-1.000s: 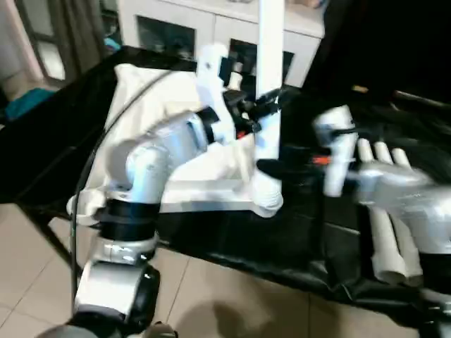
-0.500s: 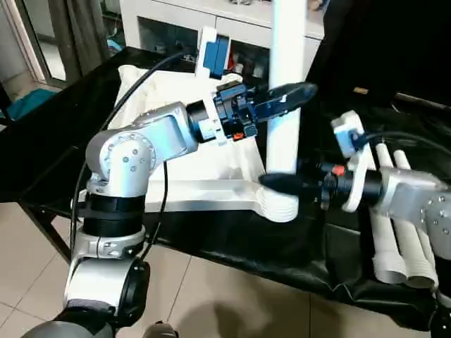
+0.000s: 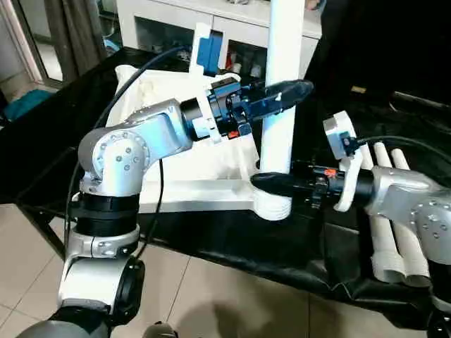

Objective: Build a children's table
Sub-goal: Pick table leg

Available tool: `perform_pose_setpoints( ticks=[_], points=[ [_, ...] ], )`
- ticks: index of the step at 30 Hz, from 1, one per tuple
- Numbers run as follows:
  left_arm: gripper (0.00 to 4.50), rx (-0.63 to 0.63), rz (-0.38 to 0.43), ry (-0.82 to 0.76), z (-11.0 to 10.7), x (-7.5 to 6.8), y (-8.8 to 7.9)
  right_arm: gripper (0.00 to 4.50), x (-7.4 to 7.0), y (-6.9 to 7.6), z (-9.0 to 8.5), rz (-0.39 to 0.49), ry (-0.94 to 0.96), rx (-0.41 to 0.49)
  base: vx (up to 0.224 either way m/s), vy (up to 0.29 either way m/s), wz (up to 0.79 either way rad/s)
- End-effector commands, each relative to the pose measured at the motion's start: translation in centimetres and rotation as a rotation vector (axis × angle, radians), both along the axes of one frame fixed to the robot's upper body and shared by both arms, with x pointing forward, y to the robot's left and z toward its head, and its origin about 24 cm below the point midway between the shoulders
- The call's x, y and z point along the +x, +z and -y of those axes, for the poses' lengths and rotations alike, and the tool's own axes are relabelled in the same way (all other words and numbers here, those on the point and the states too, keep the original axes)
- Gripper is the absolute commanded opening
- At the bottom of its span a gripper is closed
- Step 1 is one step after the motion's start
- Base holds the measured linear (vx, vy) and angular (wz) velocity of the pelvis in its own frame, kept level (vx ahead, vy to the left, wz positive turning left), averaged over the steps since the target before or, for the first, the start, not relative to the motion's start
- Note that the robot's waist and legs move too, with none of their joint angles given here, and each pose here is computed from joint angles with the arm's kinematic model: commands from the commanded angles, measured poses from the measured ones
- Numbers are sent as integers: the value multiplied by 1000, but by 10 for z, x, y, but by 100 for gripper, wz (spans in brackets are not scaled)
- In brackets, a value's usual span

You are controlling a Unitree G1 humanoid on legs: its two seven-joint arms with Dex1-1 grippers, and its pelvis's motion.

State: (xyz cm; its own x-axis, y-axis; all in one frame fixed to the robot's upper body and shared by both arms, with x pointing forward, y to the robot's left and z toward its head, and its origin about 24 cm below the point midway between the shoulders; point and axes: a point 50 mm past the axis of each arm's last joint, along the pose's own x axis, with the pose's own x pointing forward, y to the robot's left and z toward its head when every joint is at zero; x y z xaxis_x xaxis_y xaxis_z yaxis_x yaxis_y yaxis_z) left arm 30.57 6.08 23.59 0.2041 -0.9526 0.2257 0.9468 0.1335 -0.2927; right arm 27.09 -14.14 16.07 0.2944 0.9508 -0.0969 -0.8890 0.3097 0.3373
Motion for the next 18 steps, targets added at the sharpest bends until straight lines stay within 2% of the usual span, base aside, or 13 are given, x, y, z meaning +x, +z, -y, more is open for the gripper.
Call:
perform_pose_setpoints(
  ticks=[1,11,18],
  points=[
    [182,23,40,-88,14,-10,6,291,4,0,9,-9,-57,-24,0,0,0],
    [182,68,61,-126,17,-15,3,298,1,-1,6,-30,11,-27,0,0,0],
    [182,86,56,-113,19,-12,1,298,-6,2,3,-14,77,-40,0,0,0]
  ],
)
